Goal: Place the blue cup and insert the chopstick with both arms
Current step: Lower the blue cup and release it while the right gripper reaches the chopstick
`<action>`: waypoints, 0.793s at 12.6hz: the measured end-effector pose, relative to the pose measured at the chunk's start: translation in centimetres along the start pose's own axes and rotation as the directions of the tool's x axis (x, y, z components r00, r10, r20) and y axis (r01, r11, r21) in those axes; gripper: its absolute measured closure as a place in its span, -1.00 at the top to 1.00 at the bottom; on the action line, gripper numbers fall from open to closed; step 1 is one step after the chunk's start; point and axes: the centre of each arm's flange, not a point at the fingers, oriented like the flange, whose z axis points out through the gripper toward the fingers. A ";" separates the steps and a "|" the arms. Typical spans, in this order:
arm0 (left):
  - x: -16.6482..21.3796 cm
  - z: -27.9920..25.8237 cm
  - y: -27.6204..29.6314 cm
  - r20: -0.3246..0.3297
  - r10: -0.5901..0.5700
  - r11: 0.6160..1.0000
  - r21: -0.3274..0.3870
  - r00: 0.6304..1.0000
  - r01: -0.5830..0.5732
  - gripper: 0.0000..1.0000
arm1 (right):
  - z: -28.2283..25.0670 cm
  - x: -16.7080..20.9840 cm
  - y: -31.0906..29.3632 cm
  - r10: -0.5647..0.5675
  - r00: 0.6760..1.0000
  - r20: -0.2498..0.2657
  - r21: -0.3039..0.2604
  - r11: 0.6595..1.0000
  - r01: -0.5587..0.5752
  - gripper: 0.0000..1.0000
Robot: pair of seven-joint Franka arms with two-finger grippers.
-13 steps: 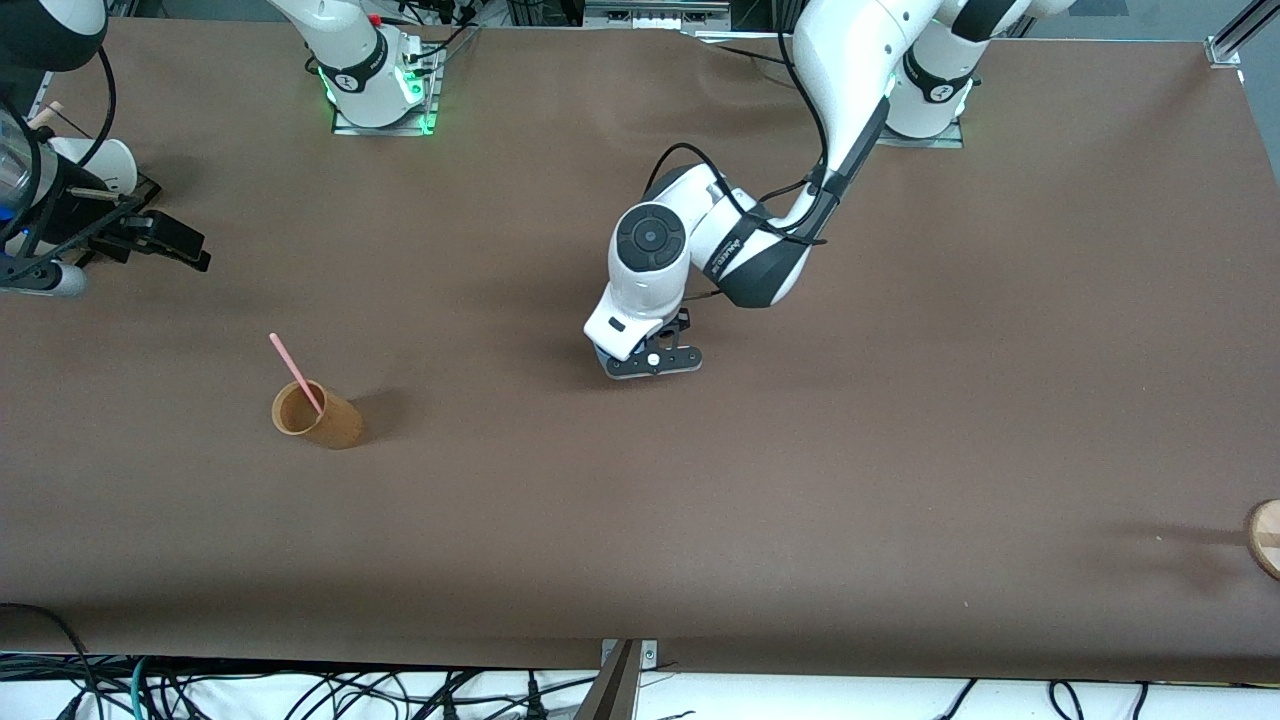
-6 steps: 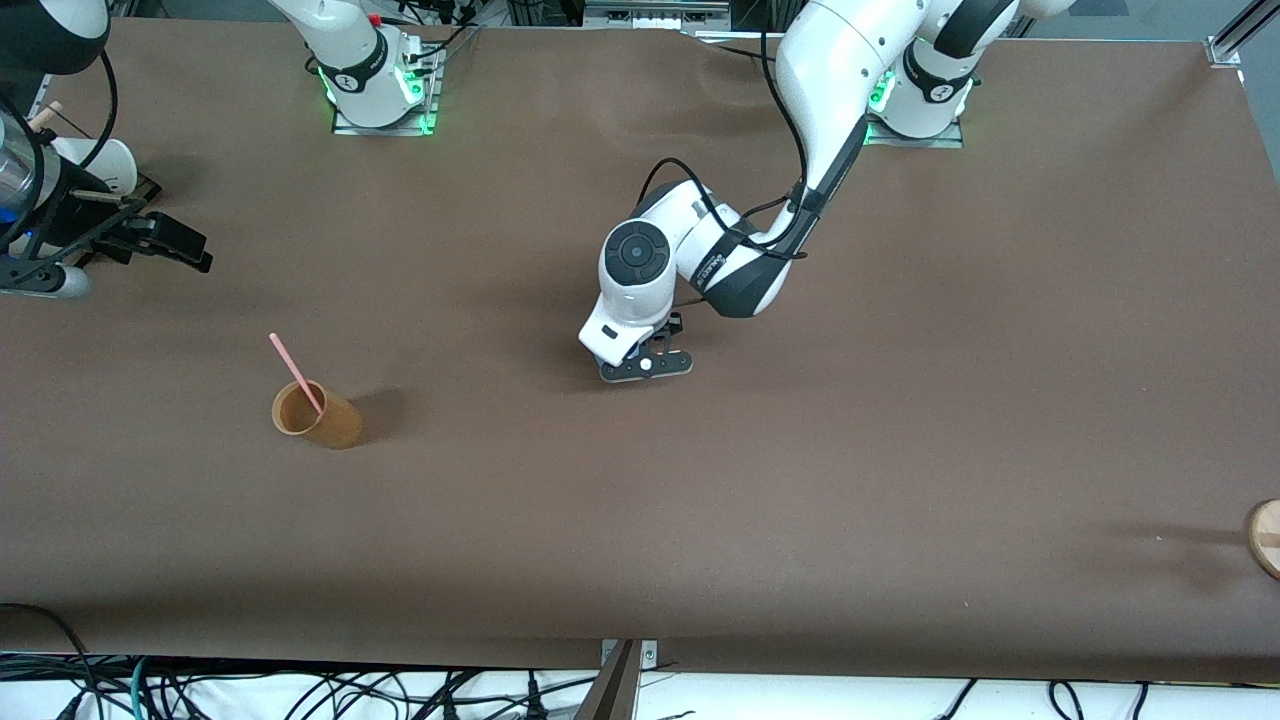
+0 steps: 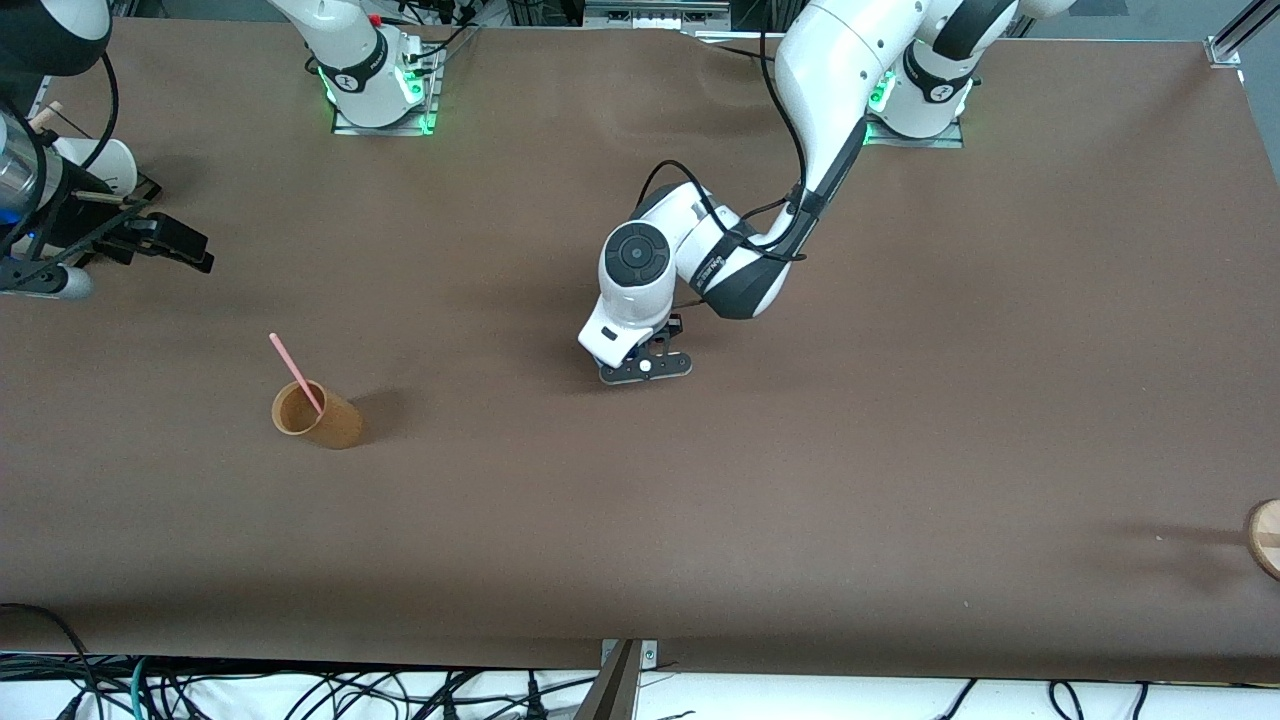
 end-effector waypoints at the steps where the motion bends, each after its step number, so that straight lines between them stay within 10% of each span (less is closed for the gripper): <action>1: 0.0 -0.1 0.0 -0.002 0.000 1.000 -0.002 1.000 0.000 -0.21 | 0.4 0.2 -0.3 -0.005 1.000 0.007 -0.001 1.000 0.005 1.00; 6: 0.5 -1.3 0.2 -0.019 -0.003 1.000 -0.019 1.000 0.003 0.89 | 3.0 0.9 -4.2 -0.107 0.993 0.046 -0.064 0.992 0.109 1.00; 10: 2.1 -6.7 -0.6 -0.077 -0.026 0.999 -0.046 0.997 0.023 1.00 | 6.0 3.3 -7.0 -0.227 0.969 0.099 -0.088 0.968 0.236 1.00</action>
